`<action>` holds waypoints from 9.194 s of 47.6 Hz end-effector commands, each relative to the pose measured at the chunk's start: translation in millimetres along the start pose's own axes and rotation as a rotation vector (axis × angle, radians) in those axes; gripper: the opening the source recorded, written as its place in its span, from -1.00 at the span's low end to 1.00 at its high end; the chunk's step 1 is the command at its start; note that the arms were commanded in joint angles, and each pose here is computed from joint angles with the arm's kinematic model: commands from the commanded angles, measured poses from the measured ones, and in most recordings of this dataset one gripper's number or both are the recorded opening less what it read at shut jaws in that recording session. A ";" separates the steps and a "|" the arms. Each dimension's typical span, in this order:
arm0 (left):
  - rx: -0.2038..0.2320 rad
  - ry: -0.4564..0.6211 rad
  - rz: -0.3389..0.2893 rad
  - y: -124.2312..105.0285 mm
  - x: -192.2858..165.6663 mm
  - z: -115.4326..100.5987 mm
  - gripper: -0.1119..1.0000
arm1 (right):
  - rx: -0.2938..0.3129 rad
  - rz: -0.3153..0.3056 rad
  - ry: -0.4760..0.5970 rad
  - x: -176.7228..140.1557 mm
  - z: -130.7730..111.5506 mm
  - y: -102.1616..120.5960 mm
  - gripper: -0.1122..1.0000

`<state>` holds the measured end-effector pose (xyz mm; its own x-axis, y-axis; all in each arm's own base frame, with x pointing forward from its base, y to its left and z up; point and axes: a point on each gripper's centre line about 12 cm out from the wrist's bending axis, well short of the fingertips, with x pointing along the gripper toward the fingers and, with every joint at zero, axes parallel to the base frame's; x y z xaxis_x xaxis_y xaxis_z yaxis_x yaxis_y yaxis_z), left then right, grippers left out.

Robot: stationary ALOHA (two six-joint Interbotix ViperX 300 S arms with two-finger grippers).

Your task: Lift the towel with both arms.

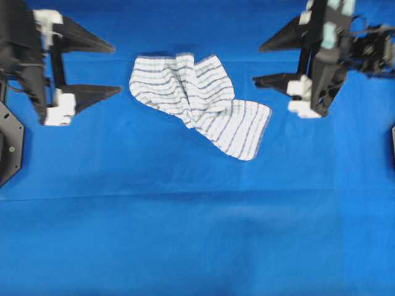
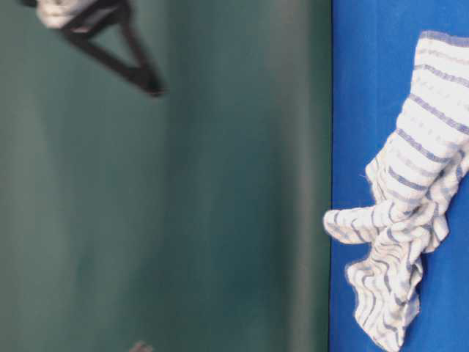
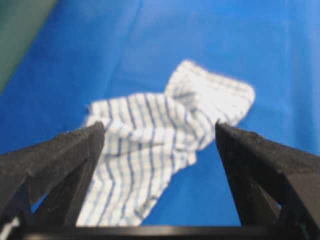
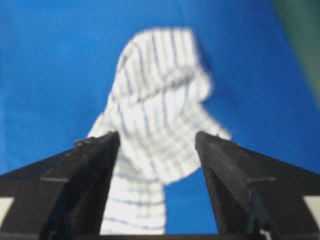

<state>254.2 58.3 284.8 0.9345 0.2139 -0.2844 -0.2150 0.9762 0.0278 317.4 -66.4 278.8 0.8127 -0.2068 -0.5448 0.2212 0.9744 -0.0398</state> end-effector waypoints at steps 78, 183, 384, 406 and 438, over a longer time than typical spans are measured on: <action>-0.004 0.395 0.019 5.5 132.0 -167.5 -0.02 | 0.063 0.161 0.254 141.0 -132.8 71.3 -0.01; -0.002 -0.060 -0.003 3.0 -45.9 105.8 -0.75 | 0.006 -0.119 -0.231 -91.0 110.7 -19.0 -0.70; -0.030 0.143 -0.098 -27.1 10.6 42.0 -0.76 | 0.004 -0.116 0.003 -34.6 43.5 -13.0 -0.81; -0.062 -0.104 0.005 5.8 -66.0 116.0 -0.76 | -0.069 -0.172 -0.102 -86.2 118.2 -22.6 -0.81; -0.063 -0.094 0.014 8.0 -67.7 121.4 -0.76 | -0.076 -0.180 -0.104 -94.5 126.7 -24.1 -0.81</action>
<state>222.2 54.8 411.4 0.9492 0.2288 -0.2160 -0.2404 0.9703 -0.0285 308.0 -82.5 424.8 0.8012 -0.3795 -0.4626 0.3254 0.9252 -0.1954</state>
